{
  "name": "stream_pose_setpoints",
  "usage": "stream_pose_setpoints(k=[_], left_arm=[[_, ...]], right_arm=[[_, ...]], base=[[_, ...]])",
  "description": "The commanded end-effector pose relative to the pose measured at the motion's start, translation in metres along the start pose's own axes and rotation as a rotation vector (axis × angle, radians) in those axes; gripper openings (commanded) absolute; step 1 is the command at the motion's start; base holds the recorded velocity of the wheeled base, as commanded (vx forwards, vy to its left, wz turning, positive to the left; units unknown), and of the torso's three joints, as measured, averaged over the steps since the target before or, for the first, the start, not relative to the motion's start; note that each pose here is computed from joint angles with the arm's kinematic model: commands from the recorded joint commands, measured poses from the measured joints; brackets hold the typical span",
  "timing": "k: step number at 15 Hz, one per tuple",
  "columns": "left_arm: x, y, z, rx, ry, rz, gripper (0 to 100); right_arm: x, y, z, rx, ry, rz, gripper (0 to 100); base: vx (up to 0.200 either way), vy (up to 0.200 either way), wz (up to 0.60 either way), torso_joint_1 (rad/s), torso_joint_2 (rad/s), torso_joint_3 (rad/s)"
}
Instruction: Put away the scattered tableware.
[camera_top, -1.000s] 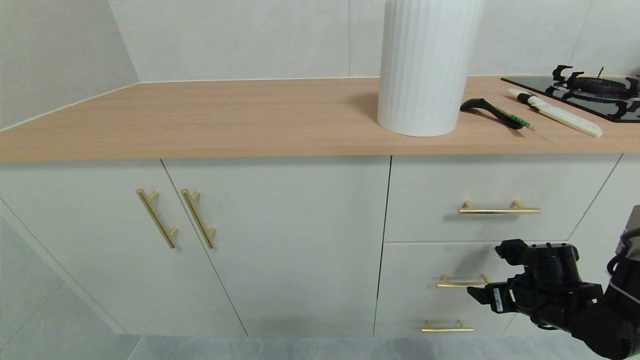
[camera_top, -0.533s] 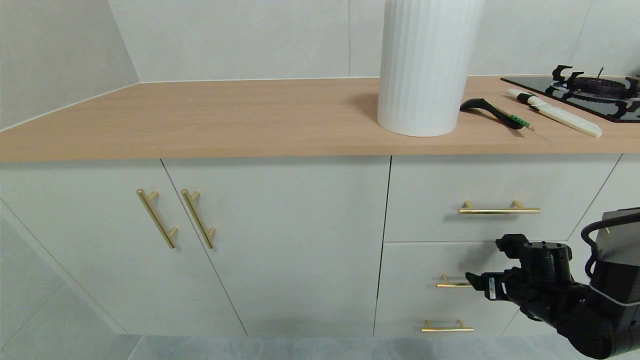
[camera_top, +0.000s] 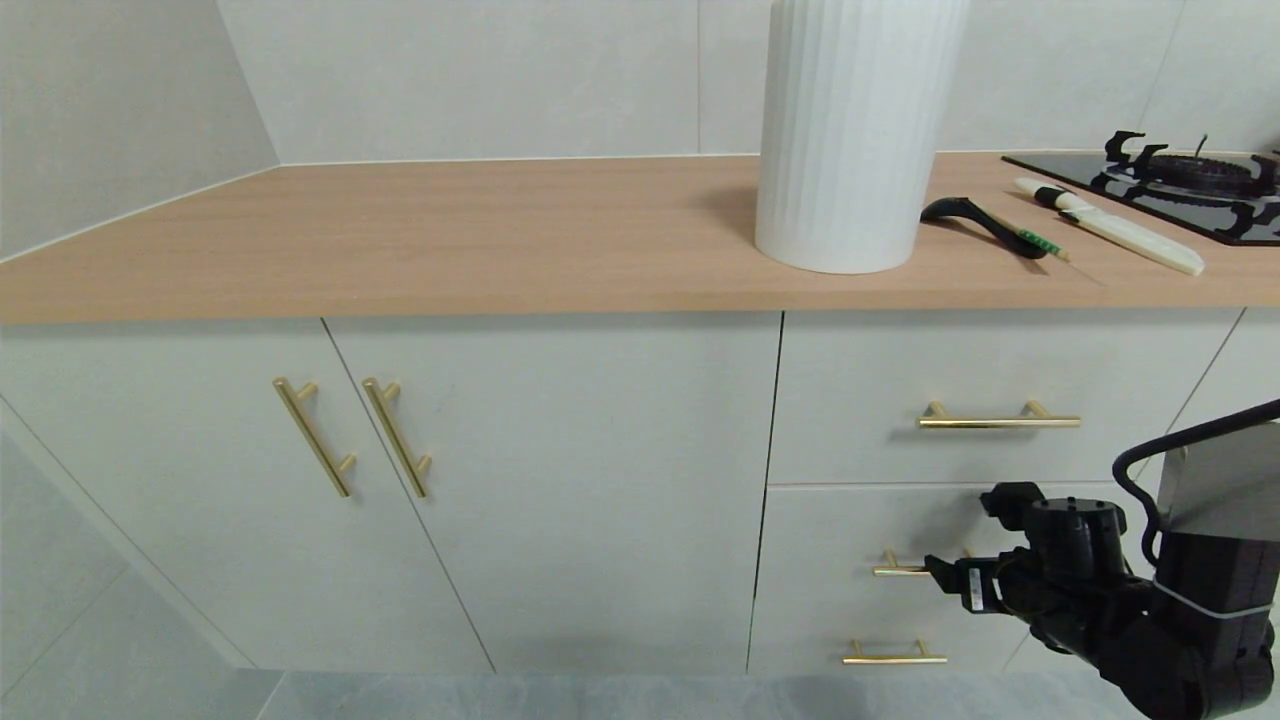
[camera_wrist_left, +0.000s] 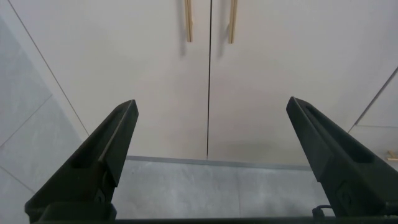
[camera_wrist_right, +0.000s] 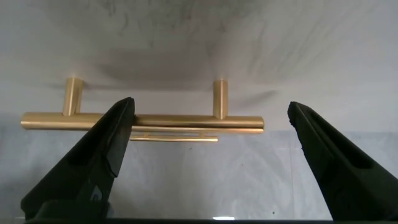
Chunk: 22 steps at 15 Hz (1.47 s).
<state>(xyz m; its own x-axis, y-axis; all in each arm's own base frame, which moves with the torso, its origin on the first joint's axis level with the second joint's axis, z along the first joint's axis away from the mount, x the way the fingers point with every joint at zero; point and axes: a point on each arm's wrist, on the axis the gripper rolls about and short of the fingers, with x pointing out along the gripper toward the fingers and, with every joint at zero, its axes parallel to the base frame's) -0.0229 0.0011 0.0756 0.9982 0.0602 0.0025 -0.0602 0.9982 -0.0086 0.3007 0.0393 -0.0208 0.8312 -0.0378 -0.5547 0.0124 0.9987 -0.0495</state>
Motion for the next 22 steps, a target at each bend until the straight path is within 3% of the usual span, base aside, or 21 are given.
stream_pose_setpoints(k=[1, 8, 13, 15, 16, 18, 22], left_arm=[[0.0, 0.0, 0.0, -0.001, 0.001, 0.001, 100], [0.0, 0.0, 0.0, -0.001, 0.001, 0.001, 100], [0.0, 0.0, 0.0, -0.001, 0.001, 0.001, 100], [0.0, 0.0, 0.0, -0.001, 0.001, 0.001, 100], [0.0, 0.0, 0.0, -0.001, 0.001, 0.001, 100], [0.0, 0.0, 0.0, -0.001, 0.001, 0.001, 100], [0.0, 0.0, 0.0, -0.001, 0.001, 0.001, 100]], right_arm=[[0.001, 0.001, -0.002, -0.003, 0.011, 0.001, 100], [-0.023, -0.003, 0.0, -0.074, 0.028, 0.01, 100], [-0.128, -0.001, 0.058, -0.128, 0.081, 0.156, 100], [-0.158, -0.002, 0.078, -0.123, 0.058, 0.19, 100], [-0.17, -0.004, 0.088, -0.109, -0.004, 0.19, 100], [-0.169, -0.003, 0.106, -0.101, -0.051, 0.186, 100], [-0.126, 0.007, 0.113, -0.093, 0.006, 0.178, 100]], base=[[0.0, 0.0, 0.0, 0.0, 0.0, 0.0], [0.0, 0.0, 0.0, 0.0, 0.0, 0.0], [0.0, 0.0, 0.0, 0.0, 0.0, 0.0], [0.0, 0.0, 0.0, 0.0, 0.0, 0.0], [0.0, 0.0, 0.0, 0.0, 0.0, 0.0], [0.0, 0.0, 0.0, 0.0, 0.0, 0.0], [0.0, 0.0, 0.0, 0.0, 0.0, 0.0]])
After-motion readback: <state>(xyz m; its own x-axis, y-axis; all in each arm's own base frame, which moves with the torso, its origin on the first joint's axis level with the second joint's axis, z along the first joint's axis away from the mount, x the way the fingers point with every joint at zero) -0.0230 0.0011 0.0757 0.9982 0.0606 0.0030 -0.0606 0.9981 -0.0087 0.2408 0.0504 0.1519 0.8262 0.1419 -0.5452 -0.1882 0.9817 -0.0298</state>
